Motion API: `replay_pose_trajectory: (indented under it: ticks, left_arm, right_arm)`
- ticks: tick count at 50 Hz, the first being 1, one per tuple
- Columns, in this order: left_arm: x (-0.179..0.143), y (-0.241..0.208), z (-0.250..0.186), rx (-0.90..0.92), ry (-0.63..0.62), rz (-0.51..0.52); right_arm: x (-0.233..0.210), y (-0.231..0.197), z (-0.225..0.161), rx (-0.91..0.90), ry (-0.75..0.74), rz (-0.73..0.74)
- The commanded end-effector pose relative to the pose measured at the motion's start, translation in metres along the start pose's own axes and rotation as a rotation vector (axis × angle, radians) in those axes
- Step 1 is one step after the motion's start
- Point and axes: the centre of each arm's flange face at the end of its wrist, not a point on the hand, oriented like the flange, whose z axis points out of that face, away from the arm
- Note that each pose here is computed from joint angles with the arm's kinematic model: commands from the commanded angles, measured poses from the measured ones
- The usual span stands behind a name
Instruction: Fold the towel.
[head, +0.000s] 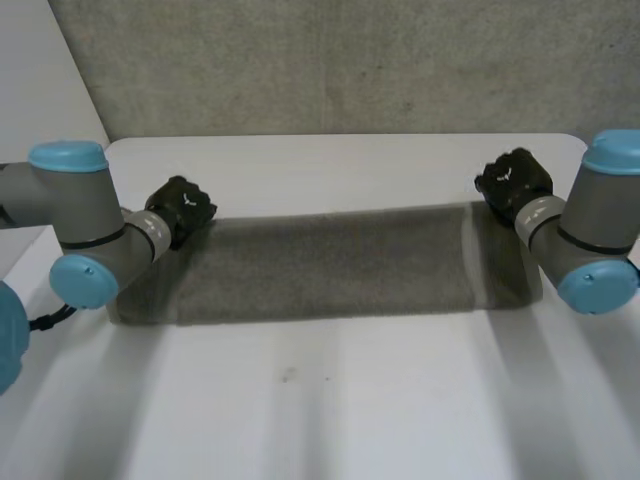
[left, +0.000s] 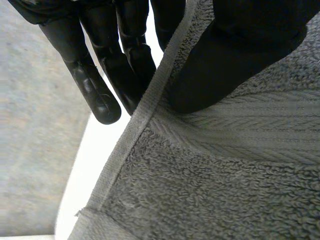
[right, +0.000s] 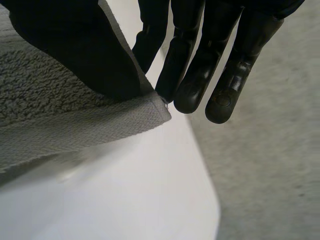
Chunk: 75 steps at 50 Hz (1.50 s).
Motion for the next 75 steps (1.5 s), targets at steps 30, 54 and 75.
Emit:
replay_pose_trajectory:
  ticks: [30,54,75]
  left_arm:
    - [-0.021,-0.04,-0.041,0.18,-0.176,-0.101]
    - [0.008,-0.036,-0.104,0.172,-0.011,-0.656]
    - [0.009,-0.036,-0.109,0.192,-0.029,-0.649]
  right_arm:
    - [0.021,-0.032,-0.045,0.085,-0.089,0.34]
    - [0.0,0.06,-0.042,-0.22,-0.271,0.564]
    - [0.1,0.083,-0.036,-0.284,0.256,0.152]
